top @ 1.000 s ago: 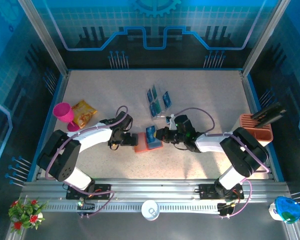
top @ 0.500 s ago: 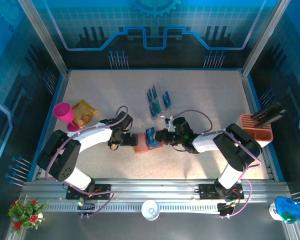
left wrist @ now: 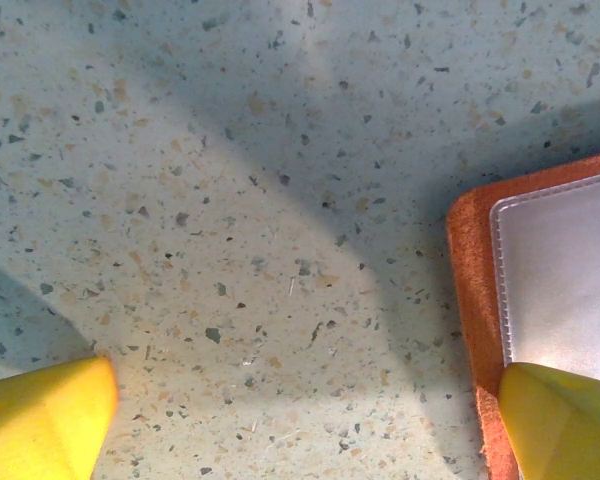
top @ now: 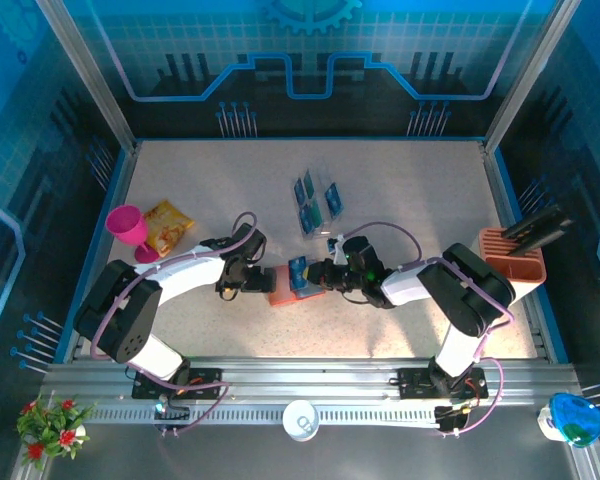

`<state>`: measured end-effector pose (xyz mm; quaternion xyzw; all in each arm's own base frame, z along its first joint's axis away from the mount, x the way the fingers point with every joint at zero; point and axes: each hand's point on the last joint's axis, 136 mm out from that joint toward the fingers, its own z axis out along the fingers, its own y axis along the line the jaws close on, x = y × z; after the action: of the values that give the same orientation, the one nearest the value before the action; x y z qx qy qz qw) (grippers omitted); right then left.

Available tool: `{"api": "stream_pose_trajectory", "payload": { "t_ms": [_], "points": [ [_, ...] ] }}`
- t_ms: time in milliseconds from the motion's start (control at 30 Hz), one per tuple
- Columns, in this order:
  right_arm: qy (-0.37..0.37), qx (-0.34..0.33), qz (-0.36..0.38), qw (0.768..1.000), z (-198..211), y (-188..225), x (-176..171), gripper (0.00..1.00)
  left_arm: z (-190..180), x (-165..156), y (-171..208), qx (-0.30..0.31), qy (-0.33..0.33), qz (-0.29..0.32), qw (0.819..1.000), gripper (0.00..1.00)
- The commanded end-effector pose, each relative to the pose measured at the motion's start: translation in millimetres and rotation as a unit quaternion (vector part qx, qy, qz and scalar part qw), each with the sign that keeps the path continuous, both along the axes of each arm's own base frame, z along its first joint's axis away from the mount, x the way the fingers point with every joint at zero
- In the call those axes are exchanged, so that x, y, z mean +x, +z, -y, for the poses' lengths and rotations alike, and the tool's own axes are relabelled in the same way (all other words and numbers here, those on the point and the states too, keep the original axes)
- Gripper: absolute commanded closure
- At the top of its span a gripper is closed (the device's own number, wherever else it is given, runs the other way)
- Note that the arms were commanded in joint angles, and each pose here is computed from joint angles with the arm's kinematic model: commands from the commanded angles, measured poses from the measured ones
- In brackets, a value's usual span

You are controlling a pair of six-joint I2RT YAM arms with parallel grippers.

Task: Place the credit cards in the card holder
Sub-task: Insert the credit card into the card slot.

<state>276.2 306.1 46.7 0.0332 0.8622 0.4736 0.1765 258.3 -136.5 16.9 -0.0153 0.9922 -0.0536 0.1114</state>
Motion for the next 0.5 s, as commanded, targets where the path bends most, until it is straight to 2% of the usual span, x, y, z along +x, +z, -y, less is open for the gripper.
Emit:
{"api": "stream_pose_trajectory", "payload": {
  "t_ms": [0,467],
  "points": [
    [0.01,0.003,-0.005,1.0,-4,-6,-8,1.0,-2,-10,-3,0.013,-0.018,-0.019,1.0,0.01],
    [0.02,-0.001,-0.024,1.0,-3,-18,-16,1.0,0,-8,-2,0.012,-0.02,-0.021,1.0,0.01]
  ]
}}
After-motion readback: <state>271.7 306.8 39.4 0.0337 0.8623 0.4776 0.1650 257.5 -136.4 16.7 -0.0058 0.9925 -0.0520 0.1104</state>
